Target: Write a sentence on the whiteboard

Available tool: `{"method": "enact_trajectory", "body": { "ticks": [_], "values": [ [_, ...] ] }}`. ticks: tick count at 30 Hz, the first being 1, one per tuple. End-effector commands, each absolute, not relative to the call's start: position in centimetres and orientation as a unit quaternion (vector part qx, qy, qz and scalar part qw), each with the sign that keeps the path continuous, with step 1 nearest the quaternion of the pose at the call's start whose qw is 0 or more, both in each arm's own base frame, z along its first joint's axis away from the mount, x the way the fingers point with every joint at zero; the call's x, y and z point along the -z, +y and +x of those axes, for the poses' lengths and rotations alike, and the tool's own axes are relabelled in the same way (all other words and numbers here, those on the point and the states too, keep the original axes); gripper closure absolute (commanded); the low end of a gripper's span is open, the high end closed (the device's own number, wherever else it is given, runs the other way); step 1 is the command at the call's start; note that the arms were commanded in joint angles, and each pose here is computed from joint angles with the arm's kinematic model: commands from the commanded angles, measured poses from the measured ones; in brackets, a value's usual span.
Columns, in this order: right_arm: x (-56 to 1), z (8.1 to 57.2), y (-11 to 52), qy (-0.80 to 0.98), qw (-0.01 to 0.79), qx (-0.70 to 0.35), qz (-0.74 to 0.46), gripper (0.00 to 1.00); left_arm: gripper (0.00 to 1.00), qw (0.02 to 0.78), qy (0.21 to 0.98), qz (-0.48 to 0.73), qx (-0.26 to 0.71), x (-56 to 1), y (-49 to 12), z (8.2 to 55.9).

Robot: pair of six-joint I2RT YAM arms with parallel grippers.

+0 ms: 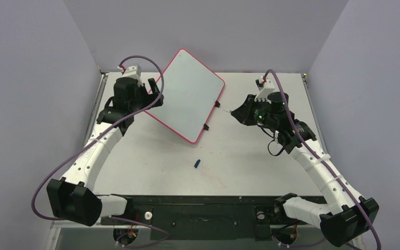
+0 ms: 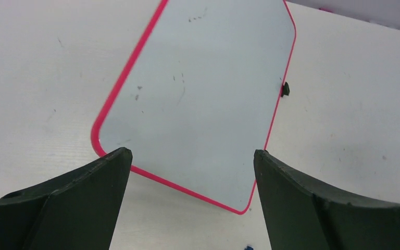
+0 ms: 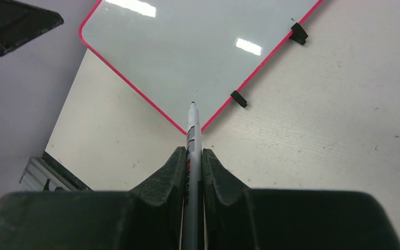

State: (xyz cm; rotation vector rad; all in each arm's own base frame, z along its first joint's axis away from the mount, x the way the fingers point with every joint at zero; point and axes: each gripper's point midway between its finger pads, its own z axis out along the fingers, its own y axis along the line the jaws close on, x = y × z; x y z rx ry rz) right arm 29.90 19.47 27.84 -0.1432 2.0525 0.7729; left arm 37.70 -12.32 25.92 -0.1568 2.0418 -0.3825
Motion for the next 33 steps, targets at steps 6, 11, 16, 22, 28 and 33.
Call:
{"method": "enact_trajectory", "body": {
  "ticks": [6,11,16,22,28,33],
  "values": [
    [-28.3,29.8,18.7,0.823,0.475,-0.305,-0.059,1.00,0.12,0.518,0.833,-0.126,0.151,-29.7,-6.4,43.9],
    [-28.3,29.6,18.6,0.823,0.476,-0.305,-0.060,1.00,0.13,0.506,0.829,-0.144,0.190,-29.9,-4.1,47.9],
    [-28.2,29.4,18.6,0.823,0.474,-0.307,-0.062,1.00,0.14,0.503,0.824,-0.136,0.225,-29.8,-3.7,50.9],
    [-27.9,29.1,18.5,0.825,0.471,-0.307,-0.062,1.00,0.15,0.487,0.829,-0.108,0.251,-29.1,-4.3,54.5],
    [-27.6,28.8,18.3,0.827,0.468,-0.305,-0.062,1.00,0.18,0.463,0.837,-0.095,0.278,-27.0,-5.1,58.0],
    [-27.4,28.8,18.3,0.830,0.465,-0.302,-0.062,1.00,0.20,0.449,0.835,-0.095,0.303,-25.0,-5.8,60.2]
  ]
}}
